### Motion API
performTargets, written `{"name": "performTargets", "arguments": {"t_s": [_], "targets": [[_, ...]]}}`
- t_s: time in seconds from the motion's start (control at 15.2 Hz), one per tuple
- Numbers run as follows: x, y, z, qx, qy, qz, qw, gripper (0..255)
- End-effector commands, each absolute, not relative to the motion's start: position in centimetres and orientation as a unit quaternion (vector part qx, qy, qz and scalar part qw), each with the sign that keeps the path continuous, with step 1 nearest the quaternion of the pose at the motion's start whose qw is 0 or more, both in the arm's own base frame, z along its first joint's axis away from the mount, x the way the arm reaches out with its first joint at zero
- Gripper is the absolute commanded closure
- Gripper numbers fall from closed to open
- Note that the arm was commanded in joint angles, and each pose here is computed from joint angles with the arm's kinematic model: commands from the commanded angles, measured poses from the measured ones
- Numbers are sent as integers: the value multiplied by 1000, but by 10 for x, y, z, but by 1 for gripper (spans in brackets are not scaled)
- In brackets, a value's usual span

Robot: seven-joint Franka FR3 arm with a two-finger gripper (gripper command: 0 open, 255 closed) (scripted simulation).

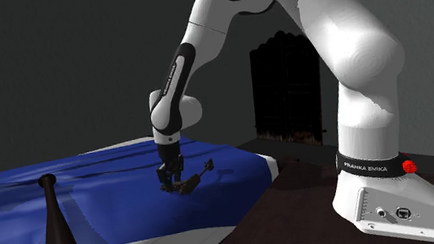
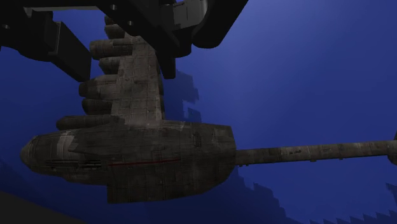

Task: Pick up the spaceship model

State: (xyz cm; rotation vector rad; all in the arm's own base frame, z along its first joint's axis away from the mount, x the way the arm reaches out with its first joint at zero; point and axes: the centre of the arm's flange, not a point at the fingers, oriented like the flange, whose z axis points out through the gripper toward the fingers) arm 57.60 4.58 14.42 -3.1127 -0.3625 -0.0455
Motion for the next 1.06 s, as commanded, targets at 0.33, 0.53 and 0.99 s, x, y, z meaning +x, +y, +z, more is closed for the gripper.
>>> {"name": "performTargets", "arguments": {"t_s": [0.33,0.53,0.99], "targets": [[576,46,179,-993,-116,-15,4,255],[576,46,194,-993,-116,-15,4,255],[576,46,222,-993,-116,-15,4,255]]}}
